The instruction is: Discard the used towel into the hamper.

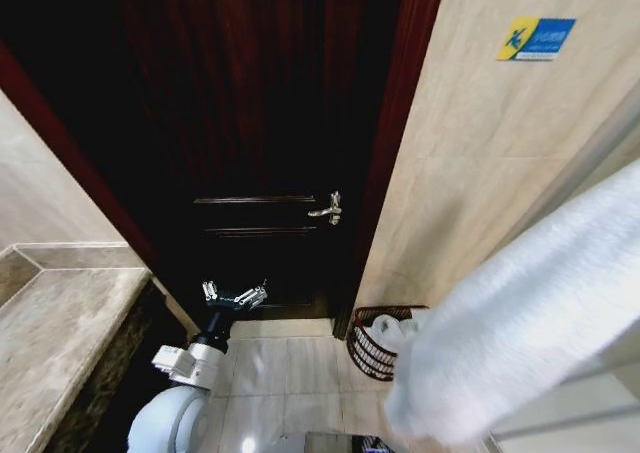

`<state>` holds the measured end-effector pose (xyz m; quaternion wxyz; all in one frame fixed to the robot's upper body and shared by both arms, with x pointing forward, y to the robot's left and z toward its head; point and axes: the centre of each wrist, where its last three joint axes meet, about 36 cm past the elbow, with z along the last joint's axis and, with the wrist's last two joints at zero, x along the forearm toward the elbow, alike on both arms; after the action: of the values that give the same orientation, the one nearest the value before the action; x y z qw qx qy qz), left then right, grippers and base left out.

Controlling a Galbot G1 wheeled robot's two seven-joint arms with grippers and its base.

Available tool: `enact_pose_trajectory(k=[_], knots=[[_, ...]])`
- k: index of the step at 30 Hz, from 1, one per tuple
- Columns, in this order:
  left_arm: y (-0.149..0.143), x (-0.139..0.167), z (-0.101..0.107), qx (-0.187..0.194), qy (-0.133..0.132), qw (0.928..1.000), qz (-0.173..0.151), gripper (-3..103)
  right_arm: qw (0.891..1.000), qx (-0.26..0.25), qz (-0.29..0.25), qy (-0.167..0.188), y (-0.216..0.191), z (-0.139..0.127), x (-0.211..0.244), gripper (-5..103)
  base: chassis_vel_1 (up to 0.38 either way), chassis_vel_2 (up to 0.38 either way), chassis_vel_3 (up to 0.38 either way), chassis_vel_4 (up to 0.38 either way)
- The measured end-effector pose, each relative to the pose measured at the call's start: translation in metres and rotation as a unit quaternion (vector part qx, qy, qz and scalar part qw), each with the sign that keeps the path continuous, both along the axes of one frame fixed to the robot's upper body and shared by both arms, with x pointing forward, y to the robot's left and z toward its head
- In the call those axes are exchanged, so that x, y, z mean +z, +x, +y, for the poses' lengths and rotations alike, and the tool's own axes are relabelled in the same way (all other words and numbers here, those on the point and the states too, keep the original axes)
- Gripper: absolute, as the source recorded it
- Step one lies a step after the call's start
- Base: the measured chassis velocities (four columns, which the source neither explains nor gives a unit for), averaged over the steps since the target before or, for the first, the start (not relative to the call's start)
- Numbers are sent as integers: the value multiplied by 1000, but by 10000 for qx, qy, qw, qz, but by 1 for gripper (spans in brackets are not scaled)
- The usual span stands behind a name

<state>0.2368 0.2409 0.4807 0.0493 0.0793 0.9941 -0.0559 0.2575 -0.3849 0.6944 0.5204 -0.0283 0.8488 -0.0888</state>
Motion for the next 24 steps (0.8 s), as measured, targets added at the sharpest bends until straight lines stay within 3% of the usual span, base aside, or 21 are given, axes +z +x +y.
enact_pose_trajectory(k=[14,24], knots=[[0,0,0,0,0,10000,0,100,9998,187,-11,-66,31,-19,2,2,5,-11,-7,7],[0,0,0,0,0,10000,1,100,9996,280,98,-14,95,-39,1,2,0,0,0,0]])
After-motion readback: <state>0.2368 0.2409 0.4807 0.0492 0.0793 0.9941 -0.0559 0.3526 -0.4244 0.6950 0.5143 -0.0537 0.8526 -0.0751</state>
